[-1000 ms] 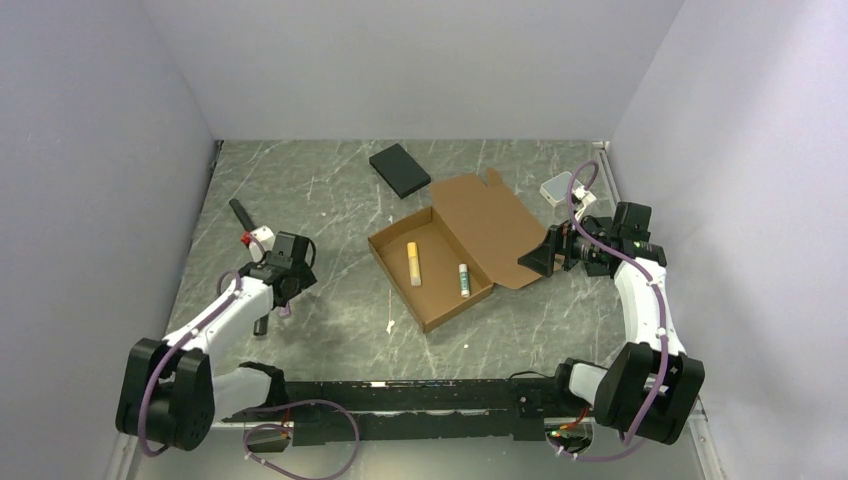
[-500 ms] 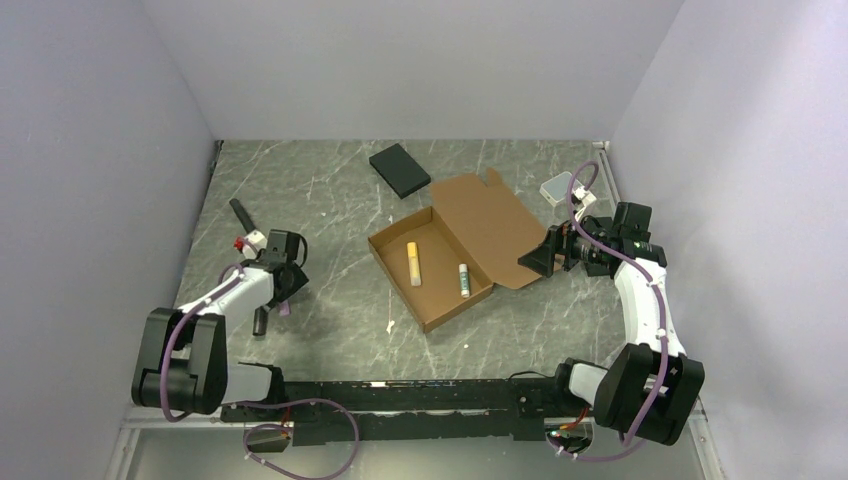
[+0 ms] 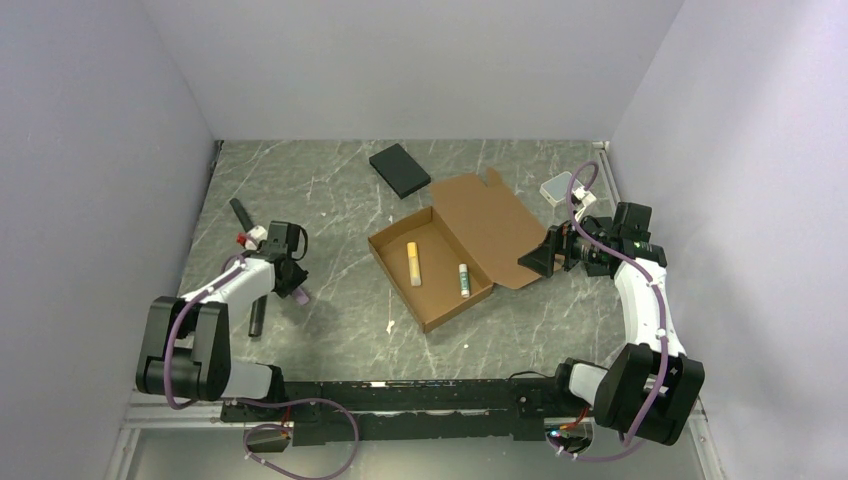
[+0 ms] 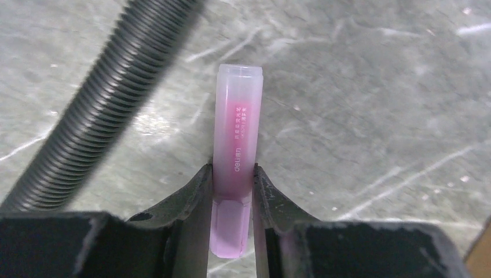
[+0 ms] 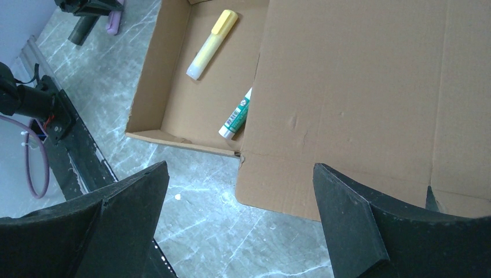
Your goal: Fold the paper box
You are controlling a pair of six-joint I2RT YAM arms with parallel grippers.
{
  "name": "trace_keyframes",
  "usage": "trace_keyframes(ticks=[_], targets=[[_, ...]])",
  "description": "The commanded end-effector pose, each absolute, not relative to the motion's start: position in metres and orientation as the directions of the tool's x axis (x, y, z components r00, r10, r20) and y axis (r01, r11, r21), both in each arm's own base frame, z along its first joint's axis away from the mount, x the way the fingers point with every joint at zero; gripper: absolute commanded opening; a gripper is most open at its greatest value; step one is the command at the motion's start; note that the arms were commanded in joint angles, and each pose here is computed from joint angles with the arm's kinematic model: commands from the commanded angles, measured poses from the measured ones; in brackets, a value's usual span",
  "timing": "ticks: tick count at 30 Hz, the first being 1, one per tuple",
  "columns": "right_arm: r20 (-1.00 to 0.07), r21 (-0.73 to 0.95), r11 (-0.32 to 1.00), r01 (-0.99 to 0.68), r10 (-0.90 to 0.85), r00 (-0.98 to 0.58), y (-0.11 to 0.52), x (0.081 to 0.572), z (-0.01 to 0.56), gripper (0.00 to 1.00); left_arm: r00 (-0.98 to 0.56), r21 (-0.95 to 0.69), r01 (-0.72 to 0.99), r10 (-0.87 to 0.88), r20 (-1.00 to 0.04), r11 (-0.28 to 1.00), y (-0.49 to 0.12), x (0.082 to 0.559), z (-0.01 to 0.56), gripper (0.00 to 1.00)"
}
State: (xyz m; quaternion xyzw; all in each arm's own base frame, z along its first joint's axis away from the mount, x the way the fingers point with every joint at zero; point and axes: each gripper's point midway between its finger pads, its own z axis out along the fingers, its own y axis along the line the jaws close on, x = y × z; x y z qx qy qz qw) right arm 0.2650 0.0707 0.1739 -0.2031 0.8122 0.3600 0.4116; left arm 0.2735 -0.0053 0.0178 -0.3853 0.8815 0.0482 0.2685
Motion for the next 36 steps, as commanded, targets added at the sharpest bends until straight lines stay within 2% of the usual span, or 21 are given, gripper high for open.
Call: trace_keyframes(ticks=[1, 4, 12, 15, 26, 36], targets=[[-0.860, 0.360, 0.645, -0.674, -0.050, -0.507, 0.071, 0.270, 0.195, 1.00, -0.652, -0.232, -0.630, -0.667, -0.359, 0.741, -0.044, 0.264, 0.010, 0.04], [-0.860, 0.360, 0.647, -0.673, -0.050, -0.508, 0.070, 0.270, 0.194, 1.00, -0.674, -0.292, -0.570, -0.641, -0.367, 0.768, -0.054, 0.266, 0.018, 0.00], [-0.858, 0.365, 0.642, -0.674, -0.049, -0.511, 0.071, 0.270, 0.193, 1.00, -0.625, -0.525, -0.278, -0.566, -0.538, 0.805, -0.079, 0.279, 0.078, 0.00], [-0.859, 0.365, 0.640, -0.676, -0.048, -0.510, 0.071, 0.270, 0.193, 1.00, -0.610, -0.570, -0.187, -0.550, -0.571, 0.800, -0.089, 0.279, 0.095, 0.00], [-0.857, 0.370, 0.627, -0.685, -0.054, -0.513, 0.072, 0.270, 0.191, 1.00, -0.561, -0.688, 0.051, -0.549, -0.619, 0.724, -0.119, 0.286, 0.130, 0.00], [-0.856, 0.382, 0.602, -0.701, -0.056, -0.514, 0.075, 0.268, 0.190, 1.00, -0.565, -0.749, 0.154, -0.564, -0.602, 0.645, -0.138, 0.288, 0.142, 0.00]])
